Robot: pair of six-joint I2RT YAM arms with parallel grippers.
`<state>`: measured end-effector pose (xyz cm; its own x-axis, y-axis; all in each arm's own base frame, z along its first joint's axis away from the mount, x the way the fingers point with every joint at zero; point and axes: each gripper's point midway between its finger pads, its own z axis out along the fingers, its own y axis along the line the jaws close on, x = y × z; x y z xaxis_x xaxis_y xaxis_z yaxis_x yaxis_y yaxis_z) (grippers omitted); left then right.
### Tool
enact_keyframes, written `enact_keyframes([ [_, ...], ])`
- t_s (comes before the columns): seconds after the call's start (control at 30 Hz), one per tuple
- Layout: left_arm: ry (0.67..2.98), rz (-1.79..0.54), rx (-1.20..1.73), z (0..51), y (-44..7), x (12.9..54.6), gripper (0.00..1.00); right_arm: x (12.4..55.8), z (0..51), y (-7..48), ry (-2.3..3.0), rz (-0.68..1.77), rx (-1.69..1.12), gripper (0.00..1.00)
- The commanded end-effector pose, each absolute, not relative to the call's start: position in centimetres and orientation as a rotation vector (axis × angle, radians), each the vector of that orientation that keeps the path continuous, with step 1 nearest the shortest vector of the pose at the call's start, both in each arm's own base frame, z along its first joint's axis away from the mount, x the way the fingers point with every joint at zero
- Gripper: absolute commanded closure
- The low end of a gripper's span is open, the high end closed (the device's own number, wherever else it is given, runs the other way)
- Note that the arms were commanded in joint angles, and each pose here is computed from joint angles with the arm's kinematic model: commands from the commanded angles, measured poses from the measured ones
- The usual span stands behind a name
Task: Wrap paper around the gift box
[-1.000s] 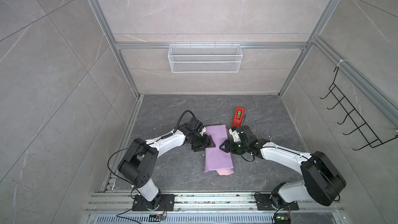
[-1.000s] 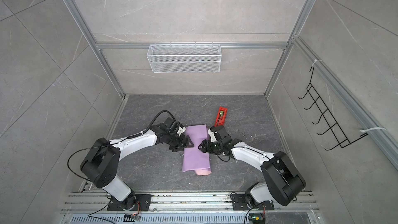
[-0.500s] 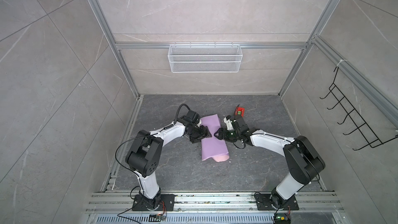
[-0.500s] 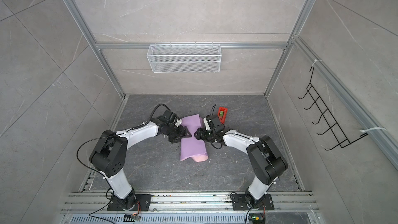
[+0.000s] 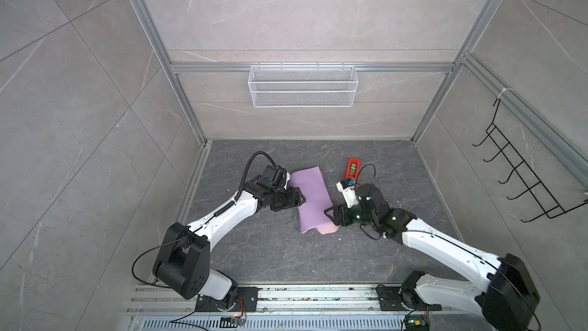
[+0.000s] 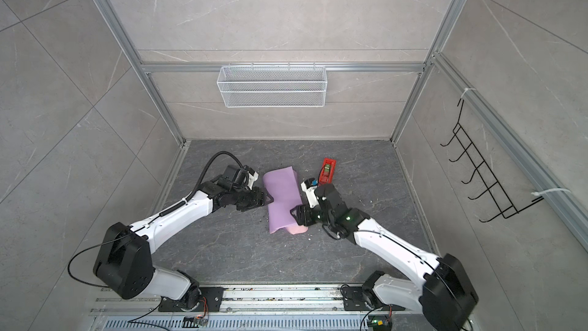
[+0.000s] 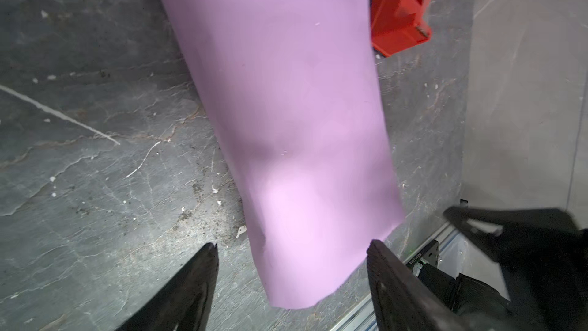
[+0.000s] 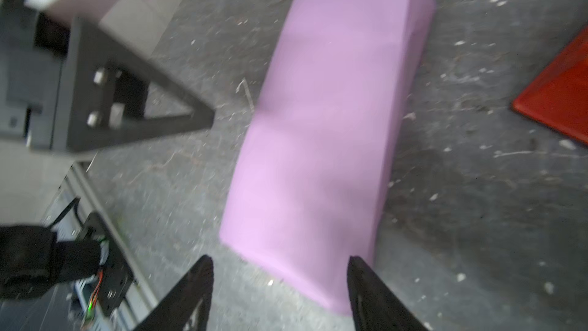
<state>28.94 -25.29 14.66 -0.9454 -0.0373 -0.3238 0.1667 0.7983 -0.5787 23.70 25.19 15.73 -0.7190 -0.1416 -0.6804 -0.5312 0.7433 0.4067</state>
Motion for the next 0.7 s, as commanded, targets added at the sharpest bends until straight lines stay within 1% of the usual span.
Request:
enact_keyframes([
  [0.0,2.592,-0.98,0.211,16.9,-27.9,29.9,0.29,20.5,13.1,25.5,2.284,0.723,-0.653,0.34],
  [0.07,2.626,-1.037,0.225,16.5,-29.6,30.4,0.32,18.9,12.1,26.9,2.247,0.685,-0.753,0.35],
  [0.17,2.652,-1.066,0.258,15.7,-31.8,31.3,0.35,18.2,10.2,29.0,2.212,0.595,-0.822,0.36],
  [0.33,2.711,-1.05,0.267,13.3,-32.9,32.6,0.36,19.4,7.0,30.8,2.169,0.502,-0.807,0.34],
  [0.5,2.756,-1.022,0.268,11.5,-32.8,32.6,0.37,21.0,5.3,30.7,2.134,0.391,-0.781,0.29],
  [0.67,2.779,-1.012,0.266,10.5,-32.6,32.4,0.37,22.0,4.1,30.6,2.126,0.311,-0.77,0.26],
])
